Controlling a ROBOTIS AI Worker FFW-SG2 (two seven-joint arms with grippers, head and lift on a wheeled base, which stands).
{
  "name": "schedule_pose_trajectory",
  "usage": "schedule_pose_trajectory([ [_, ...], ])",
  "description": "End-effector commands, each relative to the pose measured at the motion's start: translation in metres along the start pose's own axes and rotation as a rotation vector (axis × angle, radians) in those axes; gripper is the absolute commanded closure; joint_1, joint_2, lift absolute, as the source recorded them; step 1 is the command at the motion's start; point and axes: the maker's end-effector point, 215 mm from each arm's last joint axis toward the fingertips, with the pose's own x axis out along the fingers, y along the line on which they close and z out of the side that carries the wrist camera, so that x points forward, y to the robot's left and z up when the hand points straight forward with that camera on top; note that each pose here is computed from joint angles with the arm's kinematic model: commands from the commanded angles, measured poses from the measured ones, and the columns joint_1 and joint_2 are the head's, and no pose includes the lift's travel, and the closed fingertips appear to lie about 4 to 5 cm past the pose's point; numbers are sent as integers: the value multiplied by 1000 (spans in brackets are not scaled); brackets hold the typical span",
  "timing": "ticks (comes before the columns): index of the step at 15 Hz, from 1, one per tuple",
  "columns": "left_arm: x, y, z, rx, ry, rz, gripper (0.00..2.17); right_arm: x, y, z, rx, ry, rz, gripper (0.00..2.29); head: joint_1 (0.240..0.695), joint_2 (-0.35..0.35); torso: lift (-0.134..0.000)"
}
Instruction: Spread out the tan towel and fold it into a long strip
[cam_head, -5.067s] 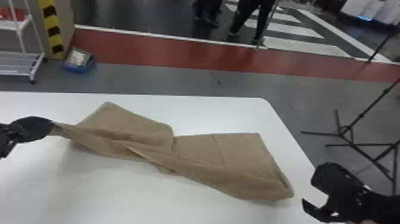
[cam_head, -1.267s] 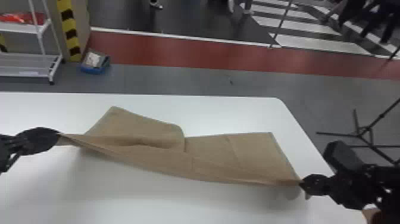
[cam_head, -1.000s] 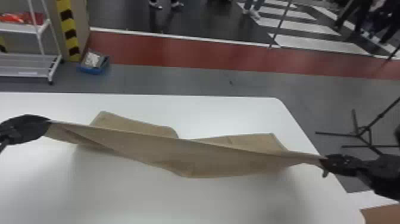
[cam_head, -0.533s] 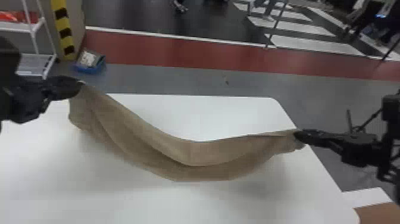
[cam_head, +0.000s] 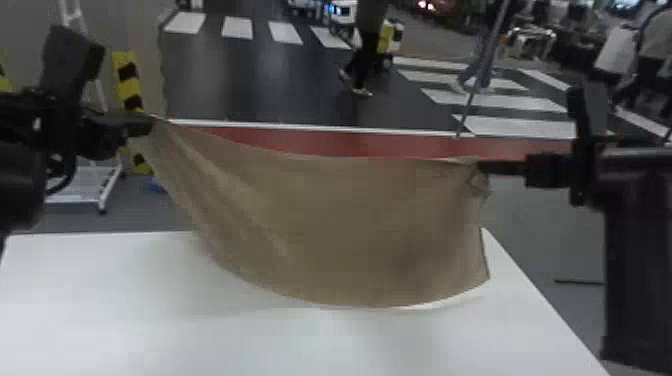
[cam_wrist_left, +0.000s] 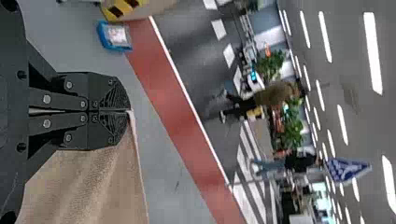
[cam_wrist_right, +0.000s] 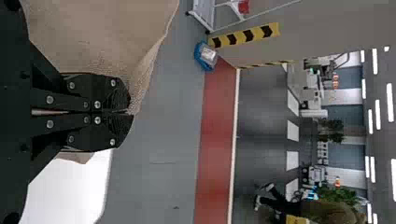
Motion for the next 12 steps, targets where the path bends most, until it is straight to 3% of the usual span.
schedule_pose_trajectory([
  [1, -24, 38, 34, -48, -46, 63, 2142, -17, -14, 59, 9, -80, 6, 2250, 433, -199, -118],
  [2, -36, 48, 32, -61, -54, 76, 2142, -31, -23, 62, 17, -85, 9, 2250, 367, -172, -118],
  [3, -57, 58, 18, -65, -67, 88, 2142, -46, -20, 51, 33, -82, 30, 2246, 344, -169, -118],
  [5, -111, 59, -35, -44, -56, 95, 2142, -82, -16, -9, 0, -46, 43, 2246, 330, -165, -118],
  [6, -138, 48, -68, -23, -45, 94, 2142, -99, -8, -55, -20, -3, 77, 2250, 357, -157, -118],
  [8, -190, 12, -119, 103, -77, 68, 2142, -130, 9, -133, -149, 57, 128, 2250, 436, -149, -118],
  [10, -224, -35, -152, 213, -142, -10, 2142, -148, 36, -207, -258, 129, 218, 2250, 549, -153, -118],
  [11, -243, -57, -168, 272, -177, -49, 2142, -156, 49, -240, -312, 171, 266, 2246, 652, -163, -118],
  [12, -263, -76, -179, 329, -212, -79, 2142, -167, 56, -260, -341, 195, 294, 2246, 695, -172, -118],
])
